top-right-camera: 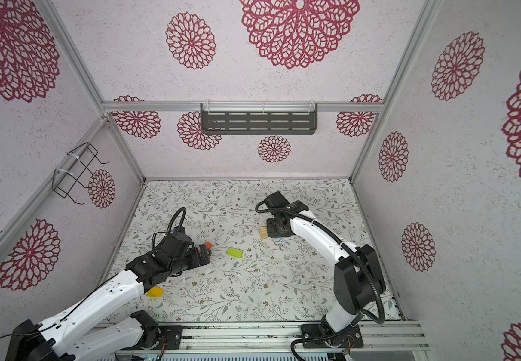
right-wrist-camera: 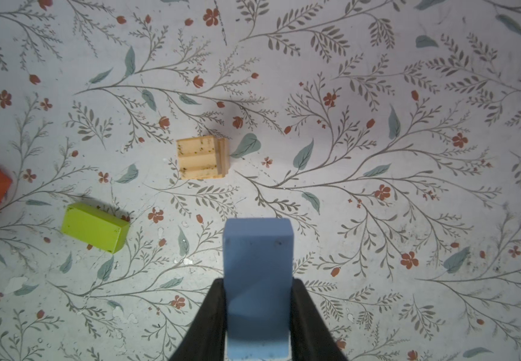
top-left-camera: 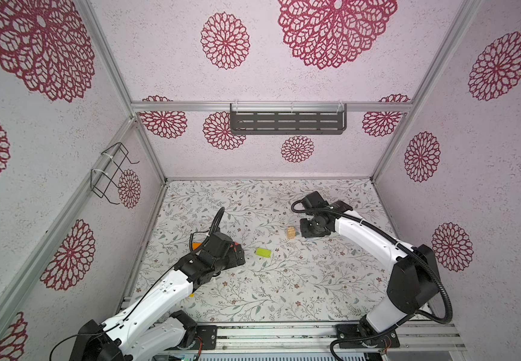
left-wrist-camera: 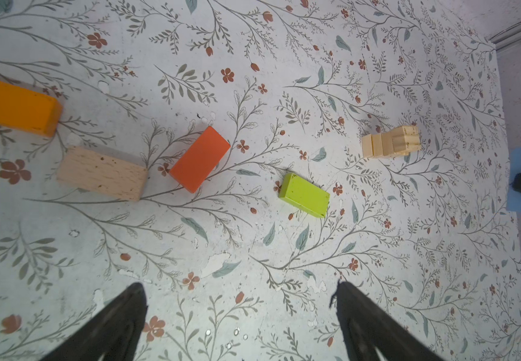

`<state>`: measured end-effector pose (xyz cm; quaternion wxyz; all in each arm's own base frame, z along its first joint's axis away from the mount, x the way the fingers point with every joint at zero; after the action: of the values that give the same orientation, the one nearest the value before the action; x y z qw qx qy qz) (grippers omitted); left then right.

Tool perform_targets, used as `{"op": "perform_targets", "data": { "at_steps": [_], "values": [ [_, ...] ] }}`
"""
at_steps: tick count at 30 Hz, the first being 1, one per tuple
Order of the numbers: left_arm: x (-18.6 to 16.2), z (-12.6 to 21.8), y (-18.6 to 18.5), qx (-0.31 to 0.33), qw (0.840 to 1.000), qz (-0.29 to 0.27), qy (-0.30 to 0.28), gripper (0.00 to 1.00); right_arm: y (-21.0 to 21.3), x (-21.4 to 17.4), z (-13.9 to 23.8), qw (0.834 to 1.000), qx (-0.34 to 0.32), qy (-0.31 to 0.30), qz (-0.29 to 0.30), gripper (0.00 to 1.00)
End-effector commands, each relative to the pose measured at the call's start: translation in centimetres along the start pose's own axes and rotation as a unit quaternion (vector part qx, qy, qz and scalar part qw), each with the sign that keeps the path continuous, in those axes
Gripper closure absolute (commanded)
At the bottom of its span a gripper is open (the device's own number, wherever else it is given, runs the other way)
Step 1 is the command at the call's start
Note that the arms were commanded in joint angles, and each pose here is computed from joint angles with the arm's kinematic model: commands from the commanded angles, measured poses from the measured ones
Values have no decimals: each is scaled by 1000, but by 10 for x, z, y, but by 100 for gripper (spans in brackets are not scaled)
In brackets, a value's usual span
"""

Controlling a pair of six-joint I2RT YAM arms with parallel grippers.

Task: Build the wood block tower
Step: 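Lift the light blue block and carry it over the cube stack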

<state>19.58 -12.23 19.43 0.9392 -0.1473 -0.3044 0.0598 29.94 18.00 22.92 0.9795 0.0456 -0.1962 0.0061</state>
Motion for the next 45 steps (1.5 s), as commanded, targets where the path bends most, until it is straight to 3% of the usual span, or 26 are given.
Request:
{"op": "perform_targets", "data": {
  "at_steps": [1,19,45],
  "values": [
    [-1,-5,1,7,1000,-5,1,3,8,6,-1,1000,-7,10,-1,70],
    [9,-25,4,-10,1000,-5,-1,3,50,30,-35,998,-5,43,40,70],
    [2,-37,17,-15,1000,8,10,3,55,31,-58,996,-22,65,49,68]
  ]
}}
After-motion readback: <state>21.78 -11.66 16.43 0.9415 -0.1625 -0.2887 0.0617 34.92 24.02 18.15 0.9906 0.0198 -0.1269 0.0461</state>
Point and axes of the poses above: each gripper's point midway between its finger pads, its own z axis back along the fingers, its own y axis along the line the jaws close on, x = y × z, the point moved 9 cm from there along z, back along the fingers, and after that the axes turned 6 degrees about -z, right-handed, at the moved point
